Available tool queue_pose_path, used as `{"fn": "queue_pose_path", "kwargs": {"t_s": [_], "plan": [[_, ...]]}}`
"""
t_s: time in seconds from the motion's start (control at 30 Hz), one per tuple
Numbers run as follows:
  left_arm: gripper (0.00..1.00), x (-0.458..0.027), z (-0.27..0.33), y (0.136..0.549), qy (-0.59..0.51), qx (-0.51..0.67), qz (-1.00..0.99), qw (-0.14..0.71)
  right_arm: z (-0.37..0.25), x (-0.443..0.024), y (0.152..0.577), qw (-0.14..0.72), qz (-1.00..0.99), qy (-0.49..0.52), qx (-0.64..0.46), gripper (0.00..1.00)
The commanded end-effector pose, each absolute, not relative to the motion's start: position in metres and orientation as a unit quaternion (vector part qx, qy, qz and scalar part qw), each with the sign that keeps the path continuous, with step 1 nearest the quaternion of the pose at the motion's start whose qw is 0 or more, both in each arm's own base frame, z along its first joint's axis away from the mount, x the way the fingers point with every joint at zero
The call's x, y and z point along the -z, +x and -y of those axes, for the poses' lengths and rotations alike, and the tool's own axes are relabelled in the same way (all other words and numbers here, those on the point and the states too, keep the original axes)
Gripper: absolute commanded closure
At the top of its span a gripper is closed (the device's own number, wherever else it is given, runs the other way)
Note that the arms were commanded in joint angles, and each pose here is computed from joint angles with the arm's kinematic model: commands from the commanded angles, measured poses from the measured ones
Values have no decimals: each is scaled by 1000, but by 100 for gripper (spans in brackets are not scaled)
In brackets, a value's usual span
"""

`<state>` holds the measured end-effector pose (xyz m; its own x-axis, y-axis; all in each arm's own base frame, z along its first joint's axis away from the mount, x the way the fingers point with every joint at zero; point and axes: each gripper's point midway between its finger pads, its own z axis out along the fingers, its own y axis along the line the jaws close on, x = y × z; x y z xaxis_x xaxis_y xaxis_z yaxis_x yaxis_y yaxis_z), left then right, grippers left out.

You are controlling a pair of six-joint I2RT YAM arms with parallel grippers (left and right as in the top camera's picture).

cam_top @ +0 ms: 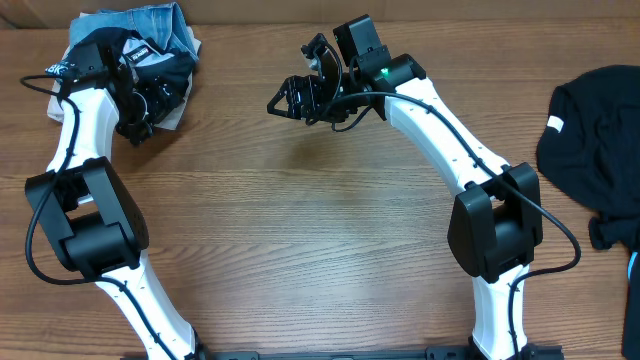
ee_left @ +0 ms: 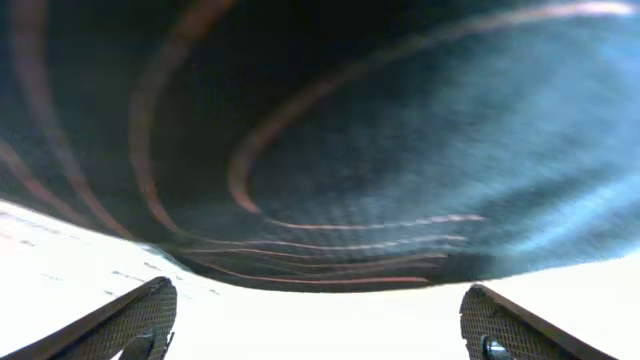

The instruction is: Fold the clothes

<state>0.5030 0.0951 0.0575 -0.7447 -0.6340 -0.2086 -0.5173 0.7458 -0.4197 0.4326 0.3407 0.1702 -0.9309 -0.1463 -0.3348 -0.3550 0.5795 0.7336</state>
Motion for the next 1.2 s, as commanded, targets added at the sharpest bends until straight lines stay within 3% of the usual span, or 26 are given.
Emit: {"fn": "queue_pose_path", "kwargs": {"t_s": [0.0,0.13,0.3,0.53,0.67,0.83,1.17], "plan": [[8,-64,-73,505,-253,218,-926,174,-342,-185,433,135,-875,-152,-440,7],[11,-87,-62,506,-217,237,-928,189,-339,-181,435,136,-881,-147,-429,7],[9,-138,-47,506,-165,233,-930,233,-338,-179,435,137,-884,-144,-424,7],[4,-243,-57,516,-128,184,-906,359,-334,-174,429,128,-886,-159,-415,7],[7,-283,-76,531,-130,142,-887,420,-329,-168,426,119,-896,-152,-400,7],[11,-276,-68,541,-121,148,-887,421,-329,-167,426,117,-897,-151,-398,7],[12,-172,-39,566,-106,108,-931,334,-326,-163,421,104,-902,-147,-394,7]]}}
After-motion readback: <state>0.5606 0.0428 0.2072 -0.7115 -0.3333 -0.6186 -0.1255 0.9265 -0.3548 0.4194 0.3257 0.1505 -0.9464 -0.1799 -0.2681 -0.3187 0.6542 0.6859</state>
